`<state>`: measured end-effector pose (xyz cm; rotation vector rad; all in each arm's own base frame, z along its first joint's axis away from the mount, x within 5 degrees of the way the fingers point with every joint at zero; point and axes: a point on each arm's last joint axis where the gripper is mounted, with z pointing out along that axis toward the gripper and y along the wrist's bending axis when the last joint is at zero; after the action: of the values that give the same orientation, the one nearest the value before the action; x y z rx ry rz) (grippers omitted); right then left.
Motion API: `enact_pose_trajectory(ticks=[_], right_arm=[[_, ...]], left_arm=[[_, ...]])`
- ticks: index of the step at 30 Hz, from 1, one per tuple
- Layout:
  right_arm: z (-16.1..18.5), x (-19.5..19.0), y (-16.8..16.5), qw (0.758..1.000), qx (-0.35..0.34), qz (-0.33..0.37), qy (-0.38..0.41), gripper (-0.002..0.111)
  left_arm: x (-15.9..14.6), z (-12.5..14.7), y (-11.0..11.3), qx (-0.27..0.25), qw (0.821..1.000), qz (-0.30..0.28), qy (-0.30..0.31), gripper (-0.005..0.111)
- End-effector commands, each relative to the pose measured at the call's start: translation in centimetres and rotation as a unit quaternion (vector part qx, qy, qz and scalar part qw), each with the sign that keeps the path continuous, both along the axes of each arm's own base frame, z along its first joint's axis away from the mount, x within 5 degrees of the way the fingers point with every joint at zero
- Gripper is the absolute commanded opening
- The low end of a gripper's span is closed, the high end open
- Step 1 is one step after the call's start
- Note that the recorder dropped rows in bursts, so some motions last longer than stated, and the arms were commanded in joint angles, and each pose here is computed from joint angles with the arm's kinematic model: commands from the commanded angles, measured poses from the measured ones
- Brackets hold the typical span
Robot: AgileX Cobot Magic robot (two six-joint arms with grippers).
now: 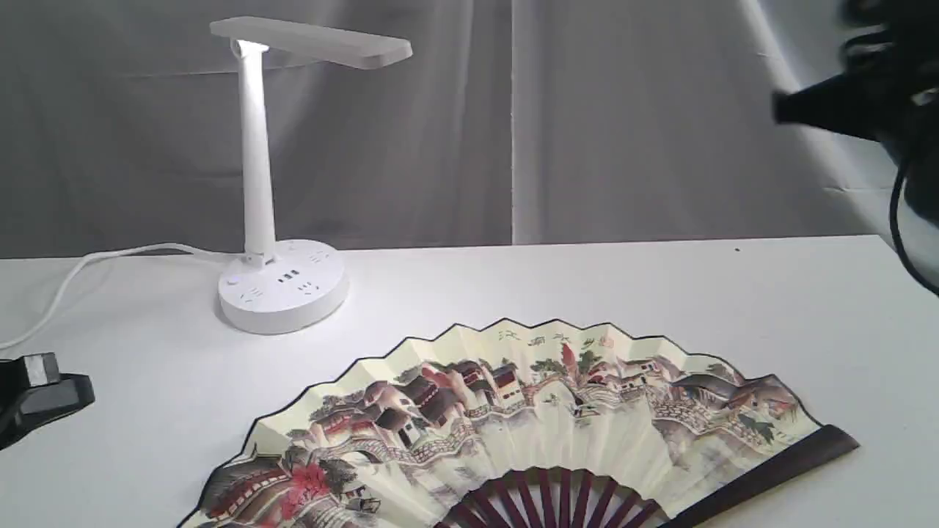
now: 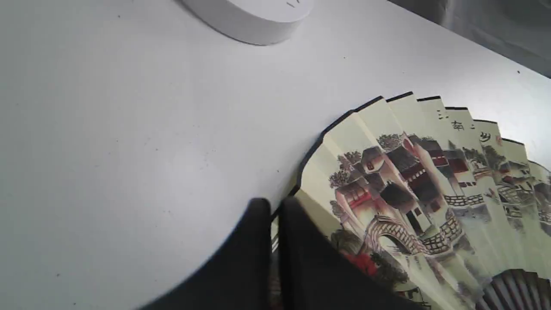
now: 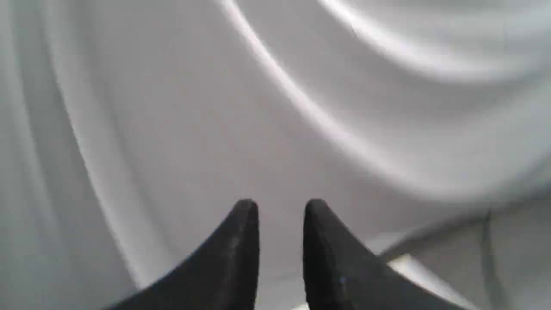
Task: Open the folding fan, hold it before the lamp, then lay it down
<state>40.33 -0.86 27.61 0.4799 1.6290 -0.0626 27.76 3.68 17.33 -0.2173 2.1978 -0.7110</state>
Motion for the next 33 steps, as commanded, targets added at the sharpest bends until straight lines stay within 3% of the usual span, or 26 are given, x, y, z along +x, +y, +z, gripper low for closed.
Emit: enact_pose_trajectory(ticks=[1, 2, 3, 5, 7, 10, 15, 21, 27, 33], right_arm=[[-1.4, -0.1, 0.3, 0.947, 0.319, -0.030, -0.002, 0.018], [-1.4, 0.1, 0.7, 0.938, 0.347, -0.016, -0.004, 0.017], [-1.1, 0.5, 1.0, 0.949, 0.315, 0.016, 0.003, 0.015], [0.2, 1.5, 2.3, 0.977, 0.167, 0.119, 0.050, 0.009], [1.2, 2.3, 2.9, 0.974, 0.096, 0.167, 0.118, 0.001], [2.7, 3.2, 3.3, 0.946, 0.085, 0.188, 0.250, 0.000], [4.6, 3.6, 3.7, 0.871, -0.027, 0.274, 0.406, 0.000], [5.2, 3.0, 3.0, 0.848, -0.073, 0.271, 0.450, 0.000], [4.4, 2.9, 2.5, 0.845, -0.087, 0.250, 0.464, 0.000], [3.1, 2.7, 2.6, 0.836, -0.078, 0.254, 0.480, 0.000]], left_arm=[[0.1, 0.4, -0.1, -0.006, 1.000, 0.006, -0.003, 0.003], [0.1, 0.4, -0.1, -0.006, 1.000, 0.006, -0.003, 0.003], [0.1, 0.4, -0.1, -0.006, 1.000, 0.006, -0.003, 0.003], [0.1, 0.4, -0.1, -0.005, 1.000, 0.006, -0.003, 0.003], [0.1, 0.4, -0.1, -0.006, 1.000, 0.006, -0.003, 0.003], [0.1, 0.4, -0.1, -0.007, 1.000, 0.007, -0.002, 0.003], [0.1, 0.4, -0.1, -0.007, 1.000, 0.007, -0.002, 0.003], [0.0, 1.2, 0.1, 0.008, 1.000, 0.014, -0.014, 0.002], [-1.4, 3.7, 1.3, 0.110, 0.990, 0.083, -0.007, 0.000], [-2.3, 6.5, 0.2, 0.202, 0.969, 0.138, -0.035, 0.000]])
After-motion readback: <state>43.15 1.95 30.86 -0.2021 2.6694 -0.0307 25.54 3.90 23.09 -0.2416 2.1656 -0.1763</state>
